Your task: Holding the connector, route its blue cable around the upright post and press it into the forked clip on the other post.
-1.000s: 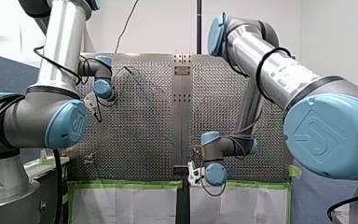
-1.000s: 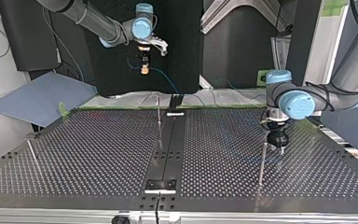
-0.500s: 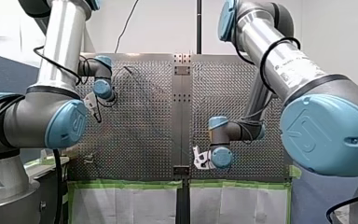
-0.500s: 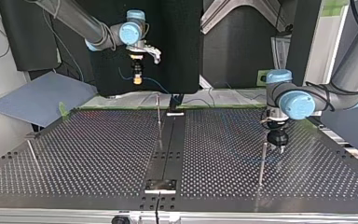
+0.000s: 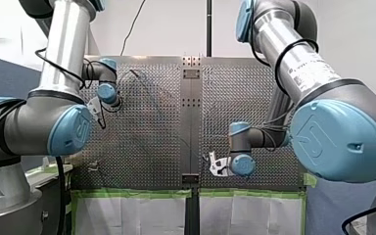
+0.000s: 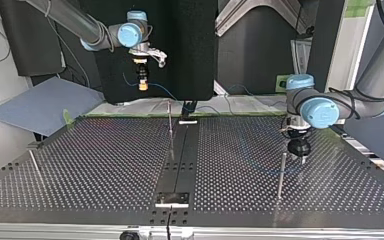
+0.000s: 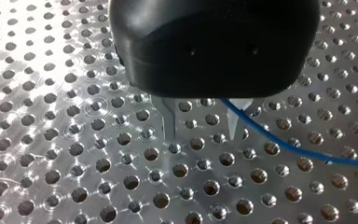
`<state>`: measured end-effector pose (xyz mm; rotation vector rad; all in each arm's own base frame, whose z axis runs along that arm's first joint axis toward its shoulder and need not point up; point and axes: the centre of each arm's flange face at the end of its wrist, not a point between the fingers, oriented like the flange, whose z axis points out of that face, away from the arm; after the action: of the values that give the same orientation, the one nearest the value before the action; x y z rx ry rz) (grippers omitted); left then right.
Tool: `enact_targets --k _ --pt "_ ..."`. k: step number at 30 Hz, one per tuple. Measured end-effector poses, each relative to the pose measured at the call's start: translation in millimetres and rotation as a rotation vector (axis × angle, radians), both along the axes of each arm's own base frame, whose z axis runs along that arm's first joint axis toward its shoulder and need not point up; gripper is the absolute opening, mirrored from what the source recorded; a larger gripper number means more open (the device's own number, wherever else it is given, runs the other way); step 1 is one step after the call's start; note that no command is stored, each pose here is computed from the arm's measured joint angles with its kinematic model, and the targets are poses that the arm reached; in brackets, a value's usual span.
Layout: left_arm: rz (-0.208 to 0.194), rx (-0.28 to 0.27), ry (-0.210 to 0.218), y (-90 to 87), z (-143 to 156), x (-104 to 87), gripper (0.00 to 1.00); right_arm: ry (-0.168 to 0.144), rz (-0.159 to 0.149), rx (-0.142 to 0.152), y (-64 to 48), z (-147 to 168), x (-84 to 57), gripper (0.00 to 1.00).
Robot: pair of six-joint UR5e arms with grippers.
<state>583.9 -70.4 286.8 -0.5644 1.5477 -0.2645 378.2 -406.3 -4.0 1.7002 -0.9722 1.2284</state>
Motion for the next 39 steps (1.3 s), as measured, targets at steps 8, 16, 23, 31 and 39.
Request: enact_targets --k 8,16,23,31,39 --pt "0.001 0.003 0.007 0.9 -0.3 -0.6 0.56 -0.034 0.054 -0.015 -0.3 -1.7 -1.0 0.00" --pt "0.001 0.004 0.020 1.5 -1.3 -1.8 0.56 -0.046 0.101 -0.005 0.5 -6.0 -6.0 0.00" --pt "-0.004 0.004 0.025 1.1 -2.0 -2.2 0.59 -0.056 0.148 -0.011 2.3 -8.0 -7.3 0.00" --pt "-0.047 0.000 0.025 -3.8 -1.9 -1.8 1.00 -0.070 0.195 -0.023 2.1 -8.7 -8.2 0.00" --pt "-0.046 -0.030 0.056 -2.2 -3.8 -5.9 1.00 -0.072 0.201 -0.027 1.7 -8.7 -8.2 0.00"
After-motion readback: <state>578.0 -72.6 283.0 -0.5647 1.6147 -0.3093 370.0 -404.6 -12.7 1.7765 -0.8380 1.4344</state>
